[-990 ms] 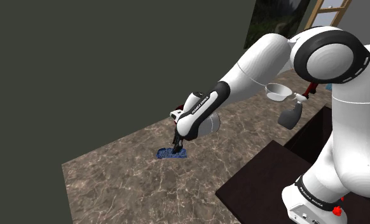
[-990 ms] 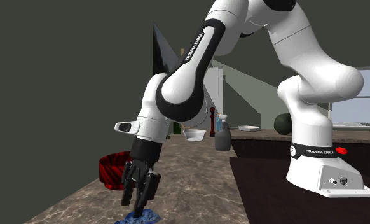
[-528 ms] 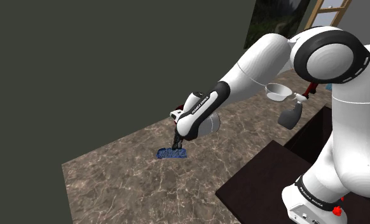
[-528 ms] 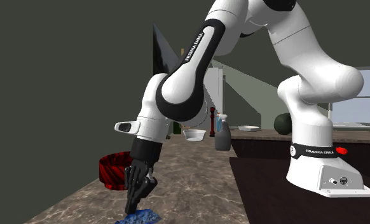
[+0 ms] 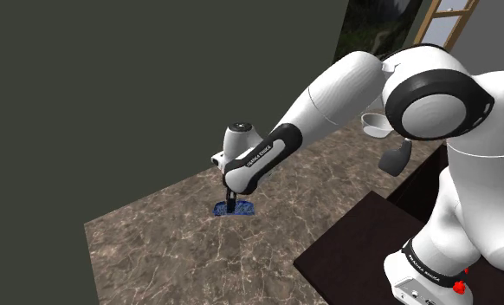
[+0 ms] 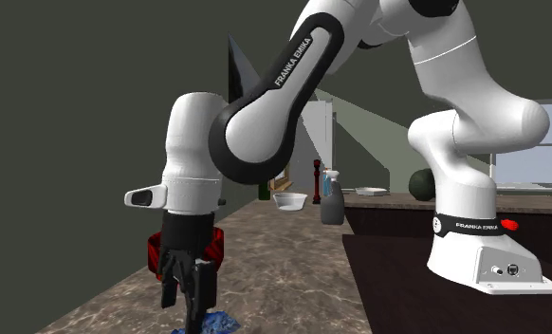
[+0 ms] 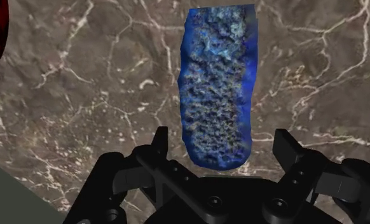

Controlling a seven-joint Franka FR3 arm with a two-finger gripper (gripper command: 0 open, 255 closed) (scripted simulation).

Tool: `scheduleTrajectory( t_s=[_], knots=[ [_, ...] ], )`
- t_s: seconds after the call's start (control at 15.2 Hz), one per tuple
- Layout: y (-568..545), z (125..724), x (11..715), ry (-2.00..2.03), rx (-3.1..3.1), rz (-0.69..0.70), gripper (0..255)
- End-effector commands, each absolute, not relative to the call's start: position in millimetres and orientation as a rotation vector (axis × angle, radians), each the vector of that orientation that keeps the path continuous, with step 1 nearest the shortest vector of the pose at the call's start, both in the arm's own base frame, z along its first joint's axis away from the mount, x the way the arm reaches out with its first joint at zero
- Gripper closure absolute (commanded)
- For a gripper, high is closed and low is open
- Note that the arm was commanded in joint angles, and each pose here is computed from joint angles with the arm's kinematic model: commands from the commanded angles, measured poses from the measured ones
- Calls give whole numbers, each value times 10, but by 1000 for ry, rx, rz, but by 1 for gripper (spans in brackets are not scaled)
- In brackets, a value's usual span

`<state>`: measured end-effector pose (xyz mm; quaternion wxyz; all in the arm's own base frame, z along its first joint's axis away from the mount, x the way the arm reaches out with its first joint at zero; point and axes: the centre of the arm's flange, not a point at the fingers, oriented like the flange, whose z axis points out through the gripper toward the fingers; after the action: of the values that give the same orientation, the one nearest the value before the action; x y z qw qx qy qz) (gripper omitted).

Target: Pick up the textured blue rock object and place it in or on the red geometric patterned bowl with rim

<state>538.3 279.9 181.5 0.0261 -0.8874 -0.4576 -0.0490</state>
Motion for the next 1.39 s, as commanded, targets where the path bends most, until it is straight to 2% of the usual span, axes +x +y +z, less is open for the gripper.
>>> scheduleTrajectory(
  t_s=[0.0,0.26,0.79,0.86,1.32],
  knots=[
    [2838,1730,5405,-1421,-2756,-127,0],
    [2855,1490,5418,-1421,-2756,-127,0],
    [2855,1490,5418,-1421,-2756,-127,0],
    [2855,1490,5418,-1421,-2756,-127,255],
    [2855,1490,5418,-1421,-2756,-127,255]
  ],
)
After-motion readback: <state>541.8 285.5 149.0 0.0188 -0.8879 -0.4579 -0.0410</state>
